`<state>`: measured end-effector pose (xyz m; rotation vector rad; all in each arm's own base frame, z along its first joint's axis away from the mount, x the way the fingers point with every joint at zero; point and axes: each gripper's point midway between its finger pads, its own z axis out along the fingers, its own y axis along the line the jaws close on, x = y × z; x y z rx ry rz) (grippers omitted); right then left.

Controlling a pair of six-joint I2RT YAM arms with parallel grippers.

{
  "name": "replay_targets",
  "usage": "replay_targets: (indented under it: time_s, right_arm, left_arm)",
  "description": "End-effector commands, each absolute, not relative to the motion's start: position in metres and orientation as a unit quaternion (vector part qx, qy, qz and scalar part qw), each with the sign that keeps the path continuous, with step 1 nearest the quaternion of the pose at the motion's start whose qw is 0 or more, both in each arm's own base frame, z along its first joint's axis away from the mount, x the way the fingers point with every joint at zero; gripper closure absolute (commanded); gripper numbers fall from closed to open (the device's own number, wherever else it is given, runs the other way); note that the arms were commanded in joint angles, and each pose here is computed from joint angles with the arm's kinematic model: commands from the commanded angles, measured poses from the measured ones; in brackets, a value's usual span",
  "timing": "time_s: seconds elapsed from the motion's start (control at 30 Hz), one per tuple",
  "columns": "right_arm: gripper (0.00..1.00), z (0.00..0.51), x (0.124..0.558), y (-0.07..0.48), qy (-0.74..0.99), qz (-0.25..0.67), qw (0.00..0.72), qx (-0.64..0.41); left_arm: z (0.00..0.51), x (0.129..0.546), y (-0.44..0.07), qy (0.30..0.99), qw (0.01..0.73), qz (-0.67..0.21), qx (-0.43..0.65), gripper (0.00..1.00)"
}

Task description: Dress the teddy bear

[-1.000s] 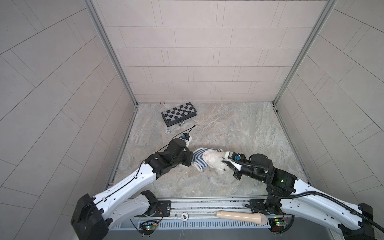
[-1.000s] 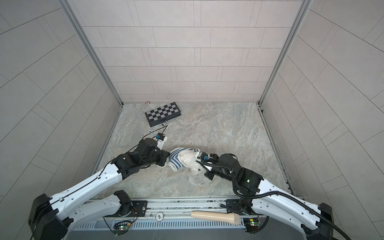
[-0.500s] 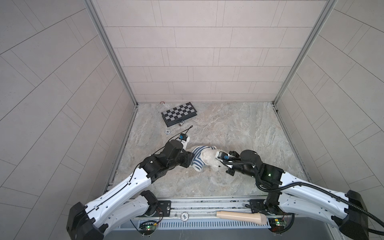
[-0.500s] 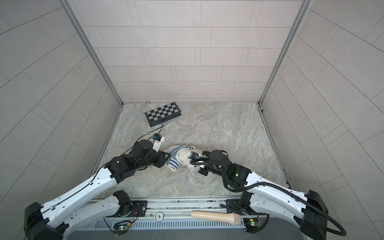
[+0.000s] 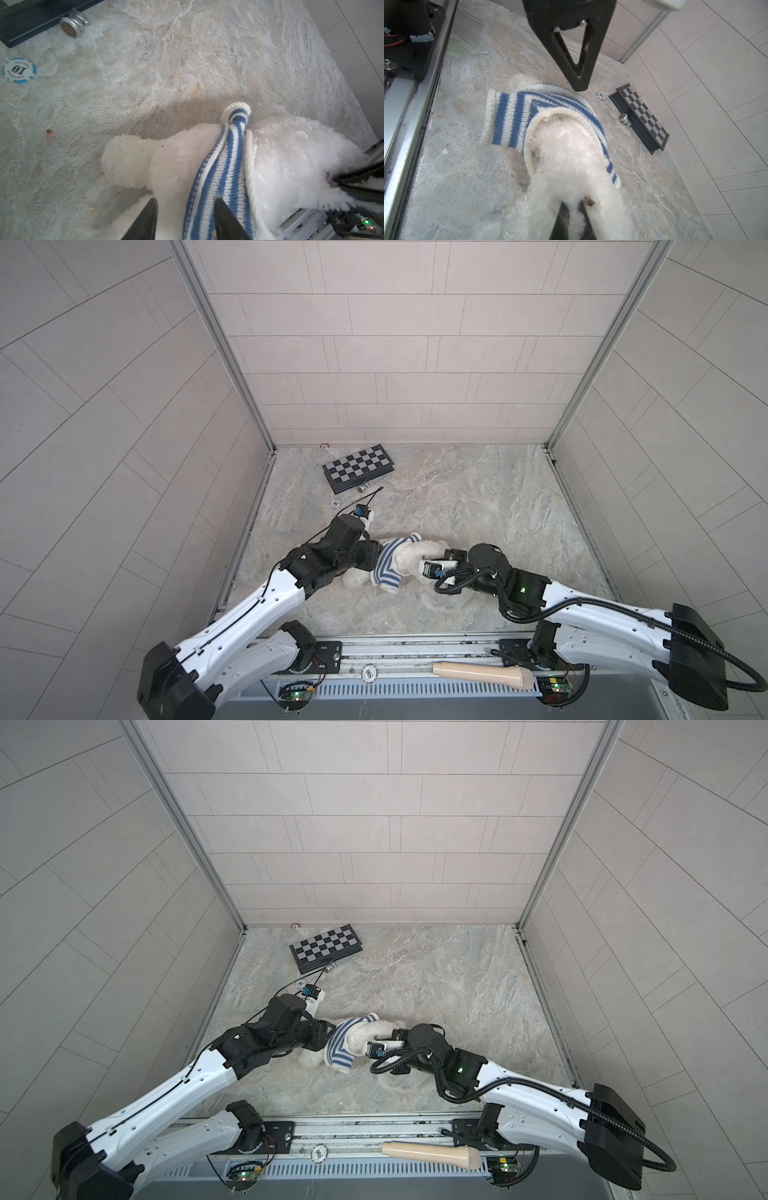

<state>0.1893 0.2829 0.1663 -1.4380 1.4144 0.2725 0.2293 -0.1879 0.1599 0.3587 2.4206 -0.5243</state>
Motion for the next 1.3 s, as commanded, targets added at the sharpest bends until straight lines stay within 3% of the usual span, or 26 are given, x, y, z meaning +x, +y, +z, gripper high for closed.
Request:
replay_targets:
  time_s: [0.0, 0.3, 0.43, 0.6, 0.67, 0.93, 1.27]
  right_arm:
    - [1.00, 0.156, 0.179, 0.282, 0.577, 0.115, 0.514, -0.624]
    - [0.79, 0.132, 0.172, 0.279, 0.628, 0.141, 0.475, -0.600]
    - [0.60, 0.140, 0.174, 0.272, 0.659, 0.158, 0.484, -0.553]
    - [0.42, 0.159, 0.180, 0.265, 0.708, 0.201, 0.490, -0.468]
    - [0.35, 0.166, 0.199, 0.254, 0.756, 0.220, 0.486, -0.379]
    - [0.31, 0.159, 0.252, 0.215, 0.858, 0.314, 0.390, -0.115]
    - [0.25, 0.117, 0.250, 0.231, 0.890, 0.349, 0.274, -0.100]
  left_arm:
    - [0.165, 0.237, -0.209, 0.909, 0.311, -0.234, 0.151, 0.55]
    - [0.112, 0.222, -0.224, 0.923, 0.257, -0.244, 0.147, 0.61]
    - [0.098, 0.218, -0.223, 0.928, 0.249, -0.240, 0.140, 0.64]
    - [0.084, 0.213, -0.224, 0.931, 0.239, -0.238, 0.141, 0.65]
    - [0.079, 0.210, -0.226, 0.932, 0.235, -0.238, 0.142, 0.66]
    - [0.069, 0.203, -0.227, 0.933, 0.230, -0.238, 0.142, 0.69]
    - [0.067, 0.198, -0.227, 0.932, 0.228, -0.240, 0.145, 0.69]
